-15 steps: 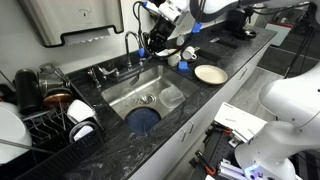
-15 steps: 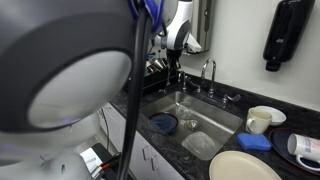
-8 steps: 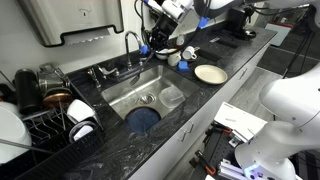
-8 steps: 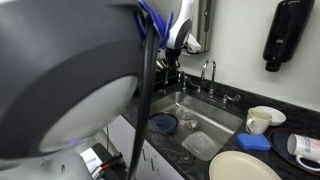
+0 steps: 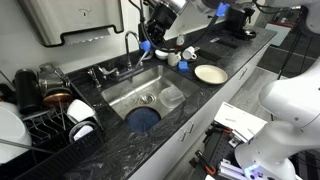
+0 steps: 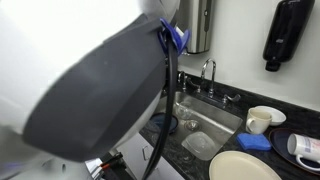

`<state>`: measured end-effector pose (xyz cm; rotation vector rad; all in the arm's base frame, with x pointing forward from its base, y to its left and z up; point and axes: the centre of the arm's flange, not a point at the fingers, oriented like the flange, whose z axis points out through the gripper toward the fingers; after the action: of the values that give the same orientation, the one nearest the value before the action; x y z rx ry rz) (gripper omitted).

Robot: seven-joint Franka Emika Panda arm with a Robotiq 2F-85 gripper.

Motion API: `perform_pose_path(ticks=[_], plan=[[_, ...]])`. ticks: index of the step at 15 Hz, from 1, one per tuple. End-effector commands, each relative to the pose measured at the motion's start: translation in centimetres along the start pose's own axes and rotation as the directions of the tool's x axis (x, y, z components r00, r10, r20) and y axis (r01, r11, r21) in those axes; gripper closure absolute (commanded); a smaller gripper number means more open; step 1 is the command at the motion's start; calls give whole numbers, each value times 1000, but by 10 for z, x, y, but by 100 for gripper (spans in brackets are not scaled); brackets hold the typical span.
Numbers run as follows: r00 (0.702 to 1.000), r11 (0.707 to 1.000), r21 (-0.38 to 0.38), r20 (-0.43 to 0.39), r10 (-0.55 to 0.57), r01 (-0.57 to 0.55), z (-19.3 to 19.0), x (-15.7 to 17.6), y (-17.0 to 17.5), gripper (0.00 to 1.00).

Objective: Remove the silver fork from the glass in the sink and put it on the dishrack

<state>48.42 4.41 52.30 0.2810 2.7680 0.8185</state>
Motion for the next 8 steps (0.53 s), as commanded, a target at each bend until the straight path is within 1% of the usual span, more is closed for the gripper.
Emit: perform_pose_path(ticks=[1,5,8], plan=[[993,995,-41,-68,-98,96,-6,18,28,99],[976,984,-57,-130,-175,169,9,36,67,99],[968,977,-86,-149,-204,193,21,45,94,99]])
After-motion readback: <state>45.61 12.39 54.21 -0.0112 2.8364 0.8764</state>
